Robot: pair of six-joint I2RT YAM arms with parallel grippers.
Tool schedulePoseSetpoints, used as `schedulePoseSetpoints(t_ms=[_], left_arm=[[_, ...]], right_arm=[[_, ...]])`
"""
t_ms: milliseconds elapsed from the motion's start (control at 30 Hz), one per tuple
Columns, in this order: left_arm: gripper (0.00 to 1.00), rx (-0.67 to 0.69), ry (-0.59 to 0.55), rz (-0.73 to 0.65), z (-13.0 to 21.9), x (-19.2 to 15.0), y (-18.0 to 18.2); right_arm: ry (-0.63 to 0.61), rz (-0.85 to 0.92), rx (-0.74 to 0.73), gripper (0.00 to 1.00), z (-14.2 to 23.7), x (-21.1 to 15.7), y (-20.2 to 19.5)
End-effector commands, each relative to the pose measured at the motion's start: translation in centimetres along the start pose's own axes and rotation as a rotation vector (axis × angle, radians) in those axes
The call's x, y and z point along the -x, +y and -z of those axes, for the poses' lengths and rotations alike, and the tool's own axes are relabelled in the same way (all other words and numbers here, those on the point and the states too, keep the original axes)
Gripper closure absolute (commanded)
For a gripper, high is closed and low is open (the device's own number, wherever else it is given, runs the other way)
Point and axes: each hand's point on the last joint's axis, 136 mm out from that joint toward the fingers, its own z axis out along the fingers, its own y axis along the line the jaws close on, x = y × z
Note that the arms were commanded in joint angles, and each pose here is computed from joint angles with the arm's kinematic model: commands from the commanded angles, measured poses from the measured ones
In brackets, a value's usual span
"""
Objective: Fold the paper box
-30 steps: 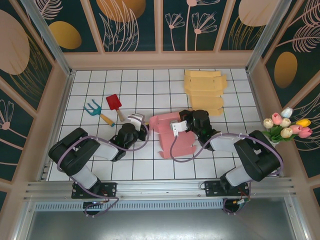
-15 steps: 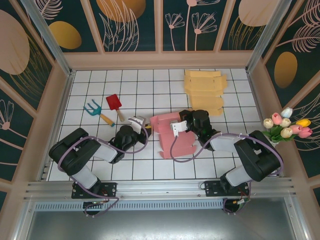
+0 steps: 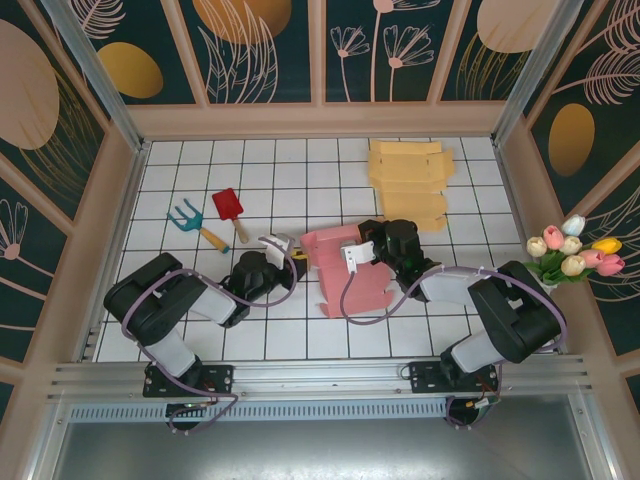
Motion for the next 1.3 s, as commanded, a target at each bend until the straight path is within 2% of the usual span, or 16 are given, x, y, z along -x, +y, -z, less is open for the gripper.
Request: schedulePoseSetpoints(t_ms=[0, 267, 300, 733, 1100, 1267], left_arm=[[0.75, -0.079, -0.056, 0.039, -0.1, 1.8, -1.4], [0.79, -0.114, -0.059, 0.070, -0.5, 1.8, -2.1], [0.80, -0.110, -0.037, 0.073, -0.9, 1.1, -1.9], [0.78, -0.090, -0.023, 0.069, -1.9, 0.7, -1.7], [0.80, -0.191, -0.031, 0.066, -2.4, 1.4, -5.1], [0.81, -0.193, -0.011, 0.061, -3.4, 0.9, -5.9]], right_arm=[[0.002, 0.026, 0.059, 1.00, 0.2, -0.2, 2.0], [0.005, 0.033, 0.065, 1.00, 0.2, -0.1, 2.3], [0.005, 0.034, 0.066, 1.00, 0.2, -0.1, 2.3], [0.000, 0.031, 0.076, 1.00, 0.2, 0.1, 2.5], [0.014, 0.031, 0.073, 1.00, -0.1, 0.0, 2.6], [0.006, 0.026, 0.062, 1.00, 0.0, 0.3, 2.3]])
